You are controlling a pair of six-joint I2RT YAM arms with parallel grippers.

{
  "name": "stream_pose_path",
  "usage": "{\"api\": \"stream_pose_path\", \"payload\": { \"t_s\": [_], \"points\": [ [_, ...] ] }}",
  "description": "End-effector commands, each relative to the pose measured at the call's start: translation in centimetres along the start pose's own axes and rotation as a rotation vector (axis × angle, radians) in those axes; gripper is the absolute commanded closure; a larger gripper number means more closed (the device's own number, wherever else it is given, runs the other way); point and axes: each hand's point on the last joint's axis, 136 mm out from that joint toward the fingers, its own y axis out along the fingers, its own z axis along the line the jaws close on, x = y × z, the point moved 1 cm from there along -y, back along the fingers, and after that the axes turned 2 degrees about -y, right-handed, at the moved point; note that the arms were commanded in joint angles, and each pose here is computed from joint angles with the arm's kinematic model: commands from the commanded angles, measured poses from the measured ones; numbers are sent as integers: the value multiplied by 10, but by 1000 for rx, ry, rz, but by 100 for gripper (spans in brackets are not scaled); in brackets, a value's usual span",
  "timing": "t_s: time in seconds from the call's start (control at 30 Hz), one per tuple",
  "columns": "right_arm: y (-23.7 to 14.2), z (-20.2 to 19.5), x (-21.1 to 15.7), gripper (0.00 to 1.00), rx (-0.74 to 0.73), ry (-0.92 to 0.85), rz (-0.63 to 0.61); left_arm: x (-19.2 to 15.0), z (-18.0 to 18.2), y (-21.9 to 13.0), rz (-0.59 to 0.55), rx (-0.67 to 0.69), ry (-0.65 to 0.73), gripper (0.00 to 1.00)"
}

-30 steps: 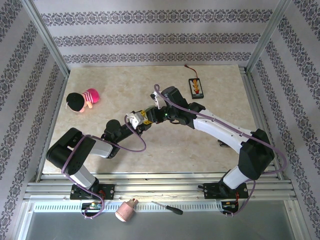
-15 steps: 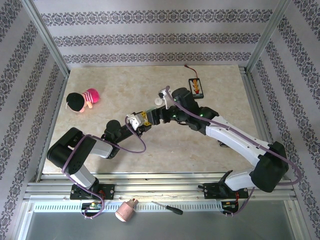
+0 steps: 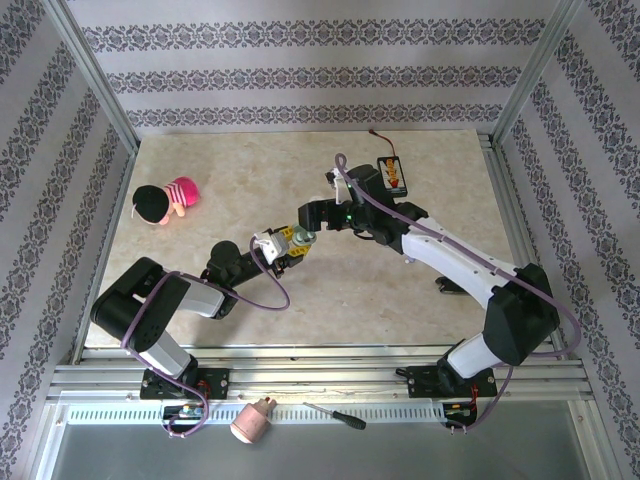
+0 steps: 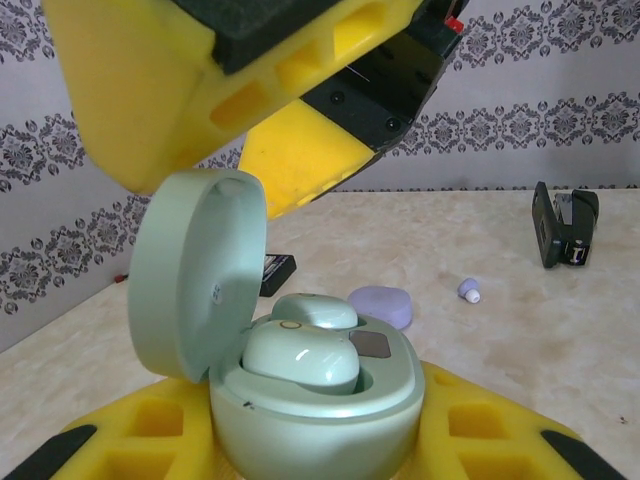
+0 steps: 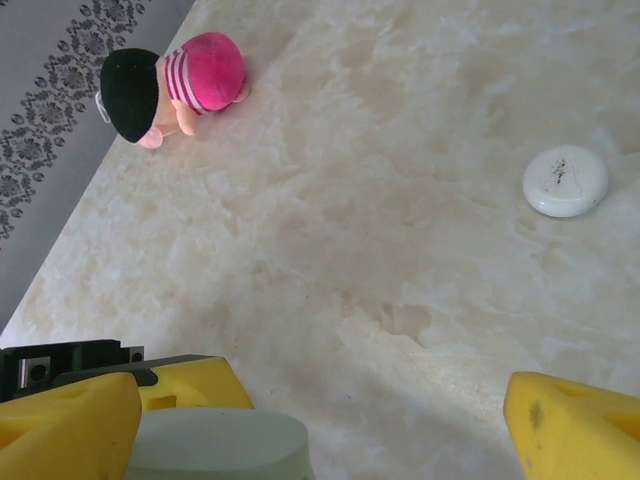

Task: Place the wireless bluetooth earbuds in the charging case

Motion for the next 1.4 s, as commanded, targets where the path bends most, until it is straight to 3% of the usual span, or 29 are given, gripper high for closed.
{"api": "stream_pose_path", "payload": {
  "t_s": [0.0,0.33,0.83,1.17,1.37],
  "points": [
    [-4,1,-3,7,19,21,-8,18,2,-2,-62,14,43,79],
    [-20,-1,-5,7,43,64,-34,19,7,-2,-60,47,20,78],
    [-28,21,-20,11,463,446,-5,47,18,-1,-134,82,-68,78],
    [-27,35,-15,22,698,594,-15,60,17,3,-167,55,-88,78],
    [-20,32,-6,39,755,653,-46,60,16,6,-169,40,-102,78]
  ]
}}
